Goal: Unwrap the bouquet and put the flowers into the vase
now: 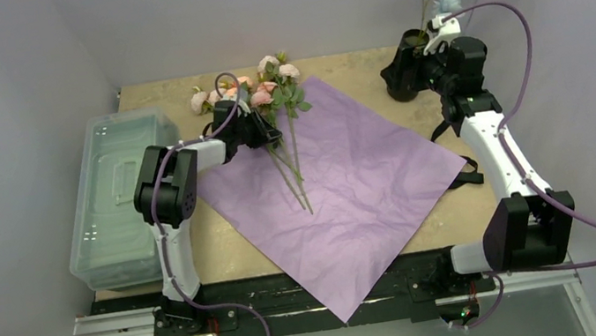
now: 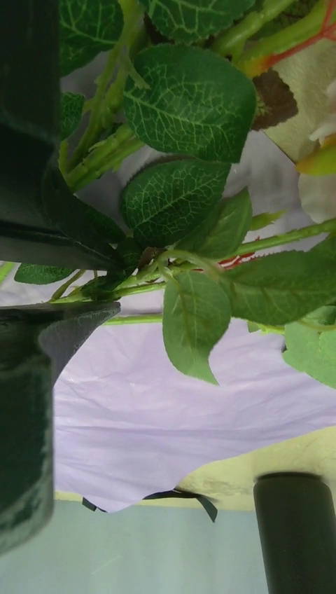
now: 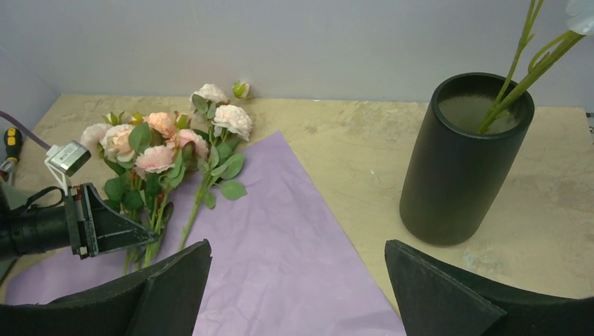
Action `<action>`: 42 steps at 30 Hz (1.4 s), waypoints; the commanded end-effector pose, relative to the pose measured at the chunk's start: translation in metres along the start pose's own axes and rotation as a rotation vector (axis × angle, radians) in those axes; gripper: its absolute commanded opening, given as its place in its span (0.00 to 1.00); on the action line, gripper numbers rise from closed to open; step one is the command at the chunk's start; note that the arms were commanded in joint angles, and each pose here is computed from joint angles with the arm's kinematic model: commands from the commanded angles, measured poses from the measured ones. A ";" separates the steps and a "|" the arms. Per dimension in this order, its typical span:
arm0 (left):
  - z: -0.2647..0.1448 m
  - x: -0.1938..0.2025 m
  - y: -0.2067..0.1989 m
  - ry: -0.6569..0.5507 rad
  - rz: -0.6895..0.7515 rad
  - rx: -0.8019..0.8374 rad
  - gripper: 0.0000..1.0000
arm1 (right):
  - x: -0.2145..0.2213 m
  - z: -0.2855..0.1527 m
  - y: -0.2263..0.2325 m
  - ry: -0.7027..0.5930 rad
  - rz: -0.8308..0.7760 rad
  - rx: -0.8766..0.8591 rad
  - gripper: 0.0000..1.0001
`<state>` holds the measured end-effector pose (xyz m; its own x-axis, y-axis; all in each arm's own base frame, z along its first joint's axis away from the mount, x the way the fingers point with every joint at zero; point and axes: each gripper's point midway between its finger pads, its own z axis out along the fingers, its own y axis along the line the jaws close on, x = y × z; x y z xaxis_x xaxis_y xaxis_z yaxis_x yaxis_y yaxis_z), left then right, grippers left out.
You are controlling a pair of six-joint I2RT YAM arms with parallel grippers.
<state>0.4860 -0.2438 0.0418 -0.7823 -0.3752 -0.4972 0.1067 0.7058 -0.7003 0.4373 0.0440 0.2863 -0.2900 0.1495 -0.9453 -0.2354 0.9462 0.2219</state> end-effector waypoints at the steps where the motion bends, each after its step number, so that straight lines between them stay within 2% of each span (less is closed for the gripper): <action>1: -0.003 -0.020 -0.032 -0.040 0.001 0.103 0.18 | -0.025 0.001 0.009 -0.051 -0.022 -0.032 0.98; 5: -0.015 -0.030 -0.047 -0.061 -0.013 0.146 0.01 | -0.027 0.003 0.012 -0.052 -0.015 -0.047 0.98; 6: -0.019 -0.033 -0.052 -0.070 -0.009 0.158 0.00 | -0.027 0.003 0.013 -0.050 -0.014 -0.050 0.98; 13: -0.051 -0.059 -0.095 -0.140 0.060 0.252 0.00 | -0.026 0.002 0.029 -0.030 -0.013 -0.138 0.98; 24: -0.113 -0.077 -0.172 -0.217 0.271 0.503 0.00 | -0.012 -0.002 0.110 0.057 -0.002 -0.506 0.97; 29: -0.139 -0.068 -0.206 -0.208 0.369 0.642 0.00 | -0.012 0.000 0.140 0.094 0.036 -0.633 0.96; 36: -0.168 -0.032 -0.257 -0.095 0.444 0.859 0.00 | -0.018 -0.008 0.183 0.120 0.107 -0.802 0.93; 42: -0.184 0.000 -0.290 -0.033 0.546 0.968 0.00 | -0.030 -0.018 0.208 0.135 0.200 -0.930 0.86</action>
<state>0.3802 -0.3274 0.2878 -0.5997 -0.2090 -0.7724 0.7600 0.1532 -0.6316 0.3940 0.2184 0.3184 -0.5205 0.1556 -0.8396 -0.7318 0.4253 0.5325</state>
